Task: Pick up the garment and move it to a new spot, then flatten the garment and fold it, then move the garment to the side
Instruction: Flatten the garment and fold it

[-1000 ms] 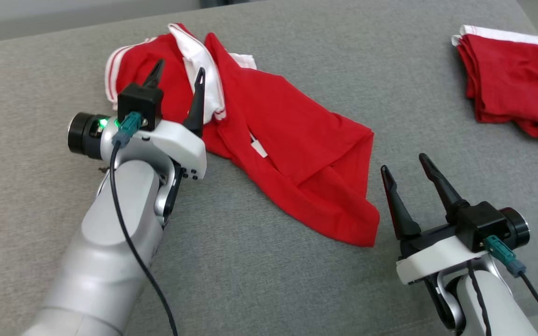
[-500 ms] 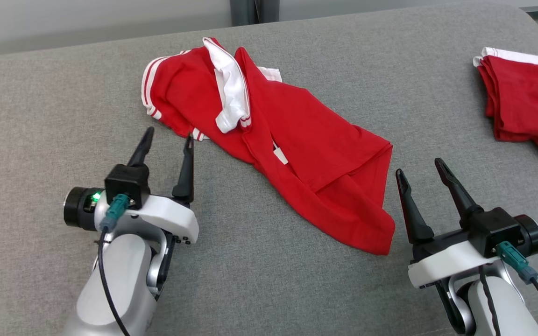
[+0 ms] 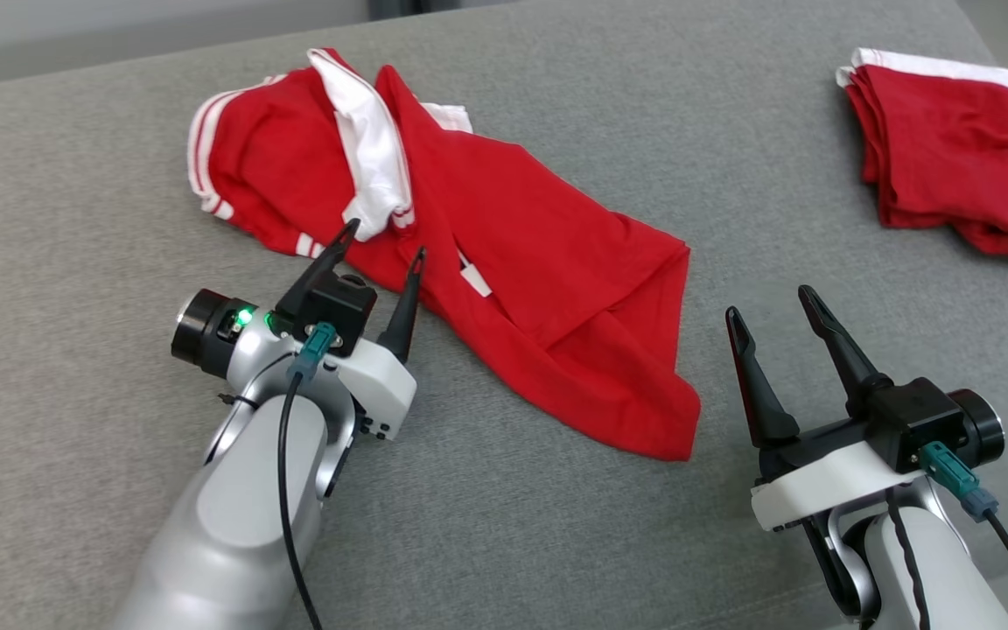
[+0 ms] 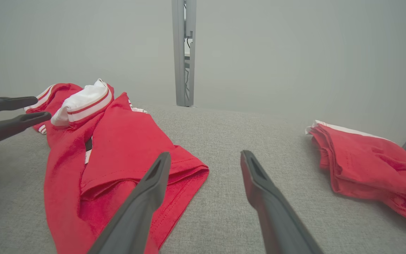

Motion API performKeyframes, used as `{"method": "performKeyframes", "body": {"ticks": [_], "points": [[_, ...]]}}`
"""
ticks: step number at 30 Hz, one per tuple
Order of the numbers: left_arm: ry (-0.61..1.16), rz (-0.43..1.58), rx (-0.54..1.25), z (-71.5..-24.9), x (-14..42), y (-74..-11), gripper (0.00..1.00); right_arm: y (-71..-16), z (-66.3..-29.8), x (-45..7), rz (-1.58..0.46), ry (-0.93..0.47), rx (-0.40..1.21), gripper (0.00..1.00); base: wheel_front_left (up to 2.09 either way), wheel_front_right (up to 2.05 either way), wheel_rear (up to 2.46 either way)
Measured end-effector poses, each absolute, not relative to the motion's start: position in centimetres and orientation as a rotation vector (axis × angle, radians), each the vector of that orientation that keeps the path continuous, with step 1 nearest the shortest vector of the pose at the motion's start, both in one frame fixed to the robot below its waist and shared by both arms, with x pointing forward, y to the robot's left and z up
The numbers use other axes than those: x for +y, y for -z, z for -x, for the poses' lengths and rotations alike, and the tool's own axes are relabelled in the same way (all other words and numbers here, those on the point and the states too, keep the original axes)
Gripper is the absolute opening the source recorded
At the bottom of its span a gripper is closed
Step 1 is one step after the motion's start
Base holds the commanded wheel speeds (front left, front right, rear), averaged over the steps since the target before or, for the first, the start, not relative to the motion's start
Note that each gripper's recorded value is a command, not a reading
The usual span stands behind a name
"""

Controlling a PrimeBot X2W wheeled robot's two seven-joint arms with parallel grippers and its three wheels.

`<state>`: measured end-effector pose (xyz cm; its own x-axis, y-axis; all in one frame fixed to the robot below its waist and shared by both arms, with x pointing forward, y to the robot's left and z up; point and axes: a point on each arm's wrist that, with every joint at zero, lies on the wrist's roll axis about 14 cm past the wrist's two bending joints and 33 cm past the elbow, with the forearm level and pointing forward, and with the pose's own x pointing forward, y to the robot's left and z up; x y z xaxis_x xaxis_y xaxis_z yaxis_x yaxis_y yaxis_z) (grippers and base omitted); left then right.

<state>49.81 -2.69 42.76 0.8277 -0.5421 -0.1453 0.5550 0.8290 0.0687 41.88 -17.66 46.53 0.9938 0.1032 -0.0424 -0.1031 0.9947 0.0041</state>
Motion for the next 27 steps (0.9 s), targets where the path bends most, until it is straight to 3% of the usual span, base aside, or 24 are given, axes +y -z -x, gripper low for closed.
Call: {"method": "performKeyframes", "body": {"ticks": [15,27], "points": [[0.523,-0.219,0.244,-52.9,-1.9,-38.5,1.00,-45.2,-41.5,-19.8,-0.001,-0.038,0.084,1.00,0.00,0.00,0.00],[0.497,-0.214,0.178,-53.6,-0.9,-40.6,1.00,-45.2,-42.0,-18.7,-0.012,-0.066,0.078,1.00,0.00,0.00,0.00]]}}
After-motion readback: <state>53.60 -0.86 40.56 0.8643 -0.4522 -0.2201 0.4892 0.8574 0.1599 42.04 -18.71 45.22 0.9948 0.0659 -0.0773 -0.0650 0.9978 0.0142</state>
